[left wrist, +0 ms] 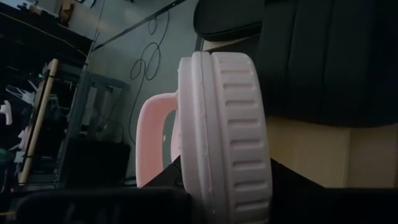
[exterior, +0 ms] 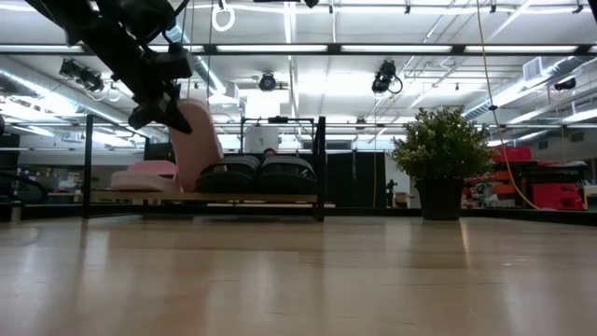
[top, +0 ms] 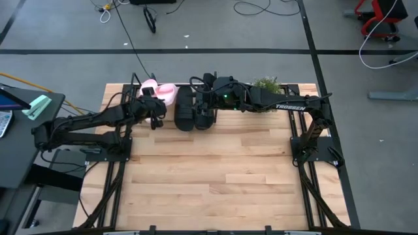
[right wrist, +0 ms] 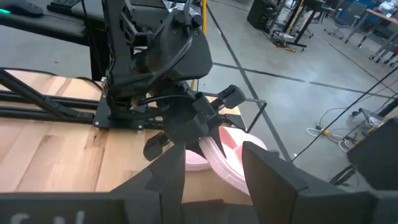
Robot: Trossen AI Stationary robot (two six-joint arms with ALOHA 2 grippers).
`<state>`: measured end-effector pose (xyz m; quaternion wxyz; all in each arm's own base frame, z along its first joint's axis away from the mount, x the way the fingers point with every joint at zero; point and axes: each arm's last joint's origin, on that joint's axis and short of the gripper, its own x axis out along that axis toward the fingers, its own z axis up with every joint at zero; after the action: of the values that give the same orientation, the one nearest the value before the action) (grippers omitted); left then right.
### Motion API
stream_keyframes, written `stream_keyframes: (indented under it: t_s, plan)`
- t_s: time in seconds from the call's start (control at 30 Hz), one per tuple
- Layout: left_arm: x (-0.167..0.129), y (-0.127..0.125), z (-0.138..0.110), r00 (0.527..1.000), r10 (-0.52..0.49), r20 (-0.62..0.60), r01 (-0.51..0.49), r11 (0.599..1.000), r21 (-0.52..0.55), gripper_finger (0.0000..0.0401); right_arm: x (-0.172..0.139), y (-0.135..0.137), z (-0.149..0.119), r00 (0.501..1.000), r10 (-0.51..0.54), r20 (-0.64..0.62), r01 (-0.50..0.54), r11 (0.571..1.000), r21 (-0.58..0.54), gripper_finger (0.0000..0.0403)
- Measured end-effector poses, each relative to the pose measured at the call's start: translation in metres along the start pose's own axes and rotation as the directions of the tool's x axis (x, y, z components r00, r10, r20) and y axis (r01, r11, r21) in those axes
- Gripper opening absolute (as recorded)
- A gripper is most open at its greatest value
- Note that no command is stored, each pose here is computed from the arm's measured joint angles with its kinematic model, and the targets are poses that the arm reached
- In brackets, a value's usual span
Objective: Pick and place slides into the shelf
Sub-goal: Put the pink slipper onto the shelf
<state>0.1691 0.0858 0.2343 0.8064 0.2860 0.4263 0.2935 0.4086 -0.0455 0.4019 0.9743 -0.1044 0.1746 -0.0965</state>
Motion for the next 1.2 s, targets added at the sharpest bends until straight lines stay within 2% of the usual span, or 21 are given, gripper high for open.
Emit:
stream_keyframes:
  t_s: [0.33,0.6,0.8,0.97,1.2]
  plan:
    - [0.004,0.006,-0.005,1.000,-0.007,-0.010,0.007,0.999,0.043,0.0082,0.000,0.000,-0.001,1.000,0.003,-0.014,-0.003,1.000,0.006,0.0164]
    - [0.007,0.007,-0.010,0.998,-0.067,-0.011,0.067,0.997,0.036,0.0074,0.000,0.000,-0.002,1.000,0.004,-0.020,-0.004,1.000,0.005,0.0164]
    - [0.008,0.005,-0.014,0.990,-0.140,-0.015,0.140,0.990,-0.014,0.0098,0.000,0.001,-0.003,1.000,0.006,-0.028,-0.006,1.000,0.004,0.0164]
    - [0.008,0.004,-0.015,0.986,-0.169,-0.010,0.168,0.985,-0.047,0.0100,0.000,0.001,-0.003,1.000,0.006,-0.029,-0.006,1.000,0.005,0.0161]
    - [0.008,0.001,-0.015,0.970,-0.242,0.016,0.242,0.959,-0.145,0.0105,0.000,0.001,-0.003,0.999,0.018,-0.033,-0.017,1.000,0.013,0.0158]
